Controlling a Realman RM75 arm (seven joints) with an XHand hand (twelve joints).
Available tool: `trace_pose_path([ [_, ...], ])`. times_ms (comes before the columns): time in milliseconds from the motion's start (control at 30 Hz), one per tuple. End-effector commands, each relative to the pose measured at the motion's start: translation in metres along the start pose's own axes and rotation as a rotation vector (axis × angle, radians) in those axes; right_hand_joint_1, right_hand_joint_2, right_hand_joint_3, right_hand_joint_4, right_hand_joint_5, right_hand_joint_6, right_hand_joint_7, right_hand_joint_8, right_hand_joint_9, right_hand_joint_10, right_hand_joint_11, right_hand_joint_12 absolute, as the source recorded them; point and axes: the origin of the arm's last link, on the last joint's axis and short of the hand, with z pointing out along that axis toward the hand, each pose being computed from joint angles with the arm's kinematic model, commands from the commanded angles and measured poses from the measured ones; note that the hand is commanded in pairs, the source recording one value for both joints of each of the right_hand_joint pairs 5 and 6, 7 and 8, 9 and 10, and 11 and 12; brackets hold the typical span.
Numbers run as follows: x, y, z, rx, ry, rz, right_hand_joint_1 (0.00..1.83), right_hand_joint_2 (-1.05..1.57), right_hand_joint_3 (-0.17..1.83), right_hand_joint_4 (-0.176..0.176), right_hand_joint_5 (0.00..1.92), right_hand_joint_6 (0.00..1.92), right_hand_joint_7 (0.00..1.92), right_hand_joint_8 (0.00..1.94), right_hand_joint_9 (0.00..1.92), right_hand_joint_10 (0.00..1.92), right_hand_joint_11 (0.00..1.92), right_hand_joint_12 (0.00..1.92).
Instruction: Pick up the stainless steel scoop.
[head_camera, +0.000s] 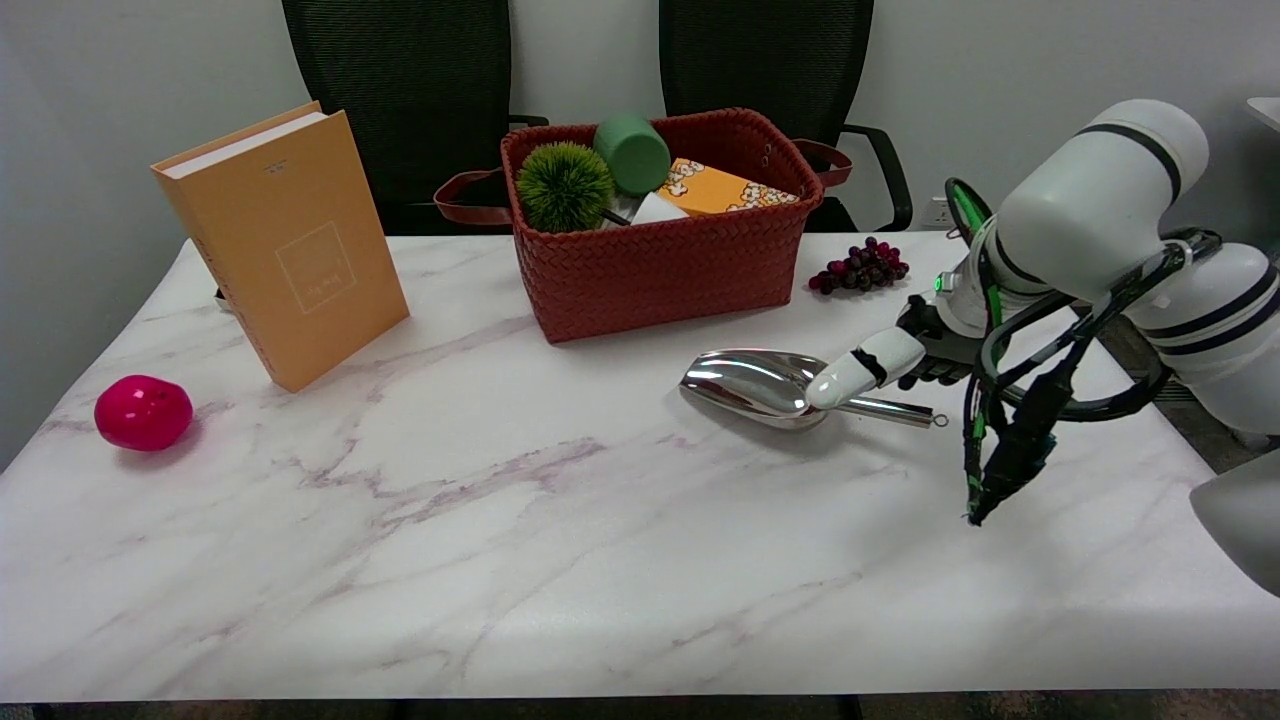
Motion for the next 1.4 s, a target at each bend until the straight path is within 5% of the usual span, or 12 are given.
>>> trace_pose_path([
  [33, -0.011, -0.001, 0.013, -0.006, -0.037, 0.005, 0.92, -0.37, 0.19, 0.000, 0.12, 0.12, 0.17, 0.17, 0.00, 0.00, 0.00, 0.00],
  [1400, -0.007, 0.003, 0.022, -0.024, -0.056, 0.015, 0.93, -0.38, 0.22, 0.000, 0.07, 0.07, 0.19, 0.19, 0.00, 0.00, 0.00, 0.00],
])
